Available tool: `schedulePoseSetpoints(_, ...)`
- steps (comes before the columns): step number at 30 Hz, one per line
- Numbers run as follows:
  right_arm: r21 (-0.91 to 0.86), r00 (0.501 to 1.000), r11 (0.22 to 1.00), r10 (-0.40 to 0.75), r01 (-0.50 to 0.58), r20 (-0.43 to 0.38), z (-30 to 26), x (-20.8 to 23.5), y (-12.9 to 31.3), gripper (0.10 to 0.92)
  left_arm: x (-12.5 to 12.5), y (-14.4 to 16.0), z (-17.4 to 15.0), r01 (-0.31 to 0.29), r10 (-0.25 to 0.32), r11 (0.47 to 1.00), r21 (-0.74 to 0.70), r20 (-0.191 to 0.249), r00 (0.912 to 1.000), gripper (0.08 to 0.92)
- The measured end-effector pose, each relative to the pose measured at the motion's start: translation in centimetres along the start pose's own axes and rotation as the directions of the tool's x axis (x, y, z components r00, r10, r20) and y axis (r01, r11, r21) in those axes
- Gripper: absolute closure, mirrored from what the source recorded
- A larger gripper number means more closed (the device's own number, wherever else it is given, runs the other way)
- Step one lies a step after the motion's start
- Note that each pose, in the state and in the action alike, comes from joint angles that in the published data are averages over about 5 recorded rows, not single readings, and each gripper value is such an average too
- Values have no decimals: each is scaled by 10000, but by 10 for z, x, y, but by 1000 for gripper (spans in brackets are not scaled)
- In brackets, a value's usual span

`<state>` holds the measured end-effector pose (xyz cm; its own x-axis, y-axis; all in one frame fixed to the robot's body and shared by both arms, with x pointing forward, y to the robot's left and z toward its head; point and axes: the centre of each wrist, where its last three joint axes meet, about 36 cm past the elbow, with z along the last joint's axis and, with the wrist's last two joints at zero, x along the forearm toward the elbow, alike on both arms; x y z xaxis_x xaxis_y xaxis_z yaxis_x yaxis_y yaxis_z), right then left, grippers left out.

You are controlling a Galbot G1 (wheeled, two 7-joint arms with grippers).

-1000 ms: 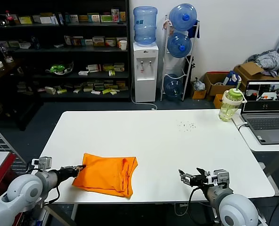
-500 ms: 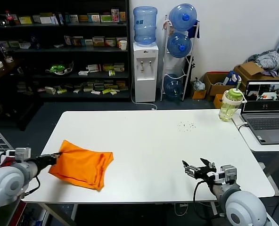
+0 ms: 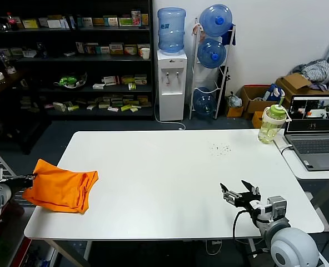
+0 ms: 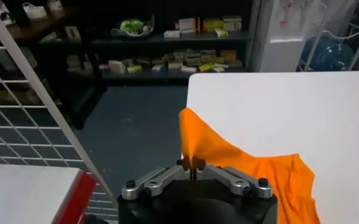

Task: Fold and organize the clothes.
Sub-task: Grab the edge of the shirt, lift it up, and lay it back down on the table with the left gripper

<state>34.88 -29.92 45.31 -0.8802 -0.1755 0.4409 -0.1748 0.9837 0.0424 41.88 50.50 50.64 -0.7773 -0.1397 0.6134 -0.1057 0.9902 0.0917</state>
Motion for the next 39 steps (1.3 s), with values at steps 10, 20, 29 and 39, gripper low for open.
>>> schedulePoseSetpoints(10, 184, 9997, 9996, 191, -193, 157, 6, 0, -1, 200, 10, -60, -2, -1059, 1072, 9938, 341, -391, 9935, 892)
schedulePoseSetpoints(20, 231, 9992, 9989, 404, -405, 58, 10, 4, 3, 200, 1, -206, 2, -2853, 3234, 9153, 2842, -968, 9413, 892)
schedulePoseSetpoints(29, 196, 9981, 9980, 603, -601, -127, 12, 6, 3, 200, -17, -340, -24, -4311, 4997, 8281, 3583, -1236, 8573, 892)
schedulePoseSetpoints(39, 191, 9976, 9978, 646, -642, -238, 13, 4, 3, 200, -27, -424, -35, -4789, 5521, 8065, 3468, -1517, 8199, 892)
